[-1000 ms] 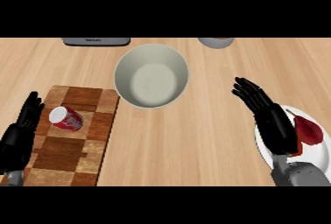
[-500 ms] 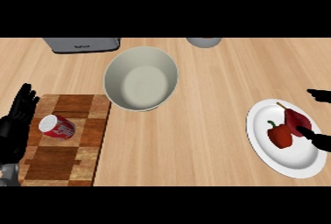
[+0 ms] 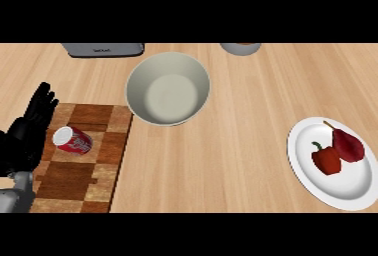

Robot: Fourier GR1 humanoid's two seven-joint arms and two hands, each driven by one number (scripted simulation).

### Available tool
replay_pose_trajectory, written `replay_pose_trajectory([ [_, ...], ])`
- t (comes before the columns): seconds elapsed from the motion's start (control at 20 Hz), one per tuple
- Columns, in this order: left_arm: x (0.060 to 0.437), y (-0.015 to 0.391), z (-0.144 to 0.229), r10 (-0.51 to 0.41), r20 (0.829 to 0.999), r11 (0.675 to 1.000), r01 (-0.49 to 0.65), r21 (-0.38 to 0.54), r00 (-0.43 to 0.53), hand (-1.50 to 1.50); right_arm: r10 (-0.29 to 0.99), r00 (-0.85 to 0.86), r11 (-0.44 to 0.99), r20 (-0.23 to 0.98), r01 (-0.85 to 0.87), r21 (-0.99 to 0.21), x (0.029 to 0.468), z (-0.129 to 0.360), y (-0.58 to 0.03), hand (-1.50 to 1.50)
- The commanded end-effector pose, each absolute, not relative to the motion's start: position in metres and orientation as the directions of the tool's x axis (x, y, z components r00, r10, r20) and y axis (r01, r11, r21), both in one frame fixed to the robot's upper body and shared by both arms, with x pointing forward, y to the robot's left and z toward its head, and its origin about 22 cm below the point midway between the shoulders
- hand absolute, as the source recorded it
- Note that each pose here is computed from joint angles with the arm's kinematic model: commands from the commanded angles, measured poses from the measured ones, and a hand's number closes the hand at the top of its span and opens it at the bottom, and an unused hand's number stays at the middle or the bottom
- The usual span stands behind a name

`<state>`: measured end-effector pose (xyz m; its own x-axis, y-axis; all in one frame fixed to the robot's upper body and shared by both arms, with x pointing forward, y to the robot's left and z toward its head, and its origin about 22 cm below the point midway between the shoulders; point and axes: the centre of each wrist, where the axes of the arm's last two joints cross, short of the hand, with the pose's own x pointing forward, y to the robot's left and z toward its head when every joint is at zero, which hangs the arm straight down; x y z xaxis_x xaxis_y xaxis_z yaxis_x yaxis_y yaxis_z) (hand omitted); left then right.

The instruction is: Pick the bell pepper from the plate and place it in the bowl

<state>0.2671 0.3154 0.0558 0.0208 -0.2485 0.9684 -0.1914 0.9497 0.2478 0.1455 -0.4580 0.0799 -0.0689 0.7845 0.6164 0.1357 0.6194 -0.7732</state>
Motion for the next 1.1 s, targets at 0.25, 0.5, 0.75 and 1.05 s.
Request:
replay_pose_trajectory([
  [0.25, 0.279, 0.299, 0.070, -0.251, 0.968, 0.951, -0.184, 0.248, 0.005, 0.00, 0.834, -0.032, 0.550, 0.550, 0.106, -0.828, 0.170, 0.154, -0.456, -1.50],
  [0.5, 0.280, 0.307, 0.059, -0.262, 0.965, 0.954, -0.148, 0.261, 0.012, 0.00, 0.896, 0.036, 0.443, 0.442, -0.053, -0.895, 0.206, 0.192, -0.432, -1.50],
  [0.75, 0.281, 0.295, 0.055, -0.241, 0.970, 0.962, -0.131, 0.238, -0.007, 0.00, 0.939, 0.094, 0.343, 0.330, -0.229, -0.911, 0.229, 0.185, -0.420, -1.50],
  [1.05, 0.275, 0.312, 0.051, -0.260, 0.966, 0.955, -0.148, 0.257, -0.003, 0.00, 0.951, 0.123, 0.308, 0.283, -0.431, -0.848, 0.253, 0.161, -0.424, -1.50],
])
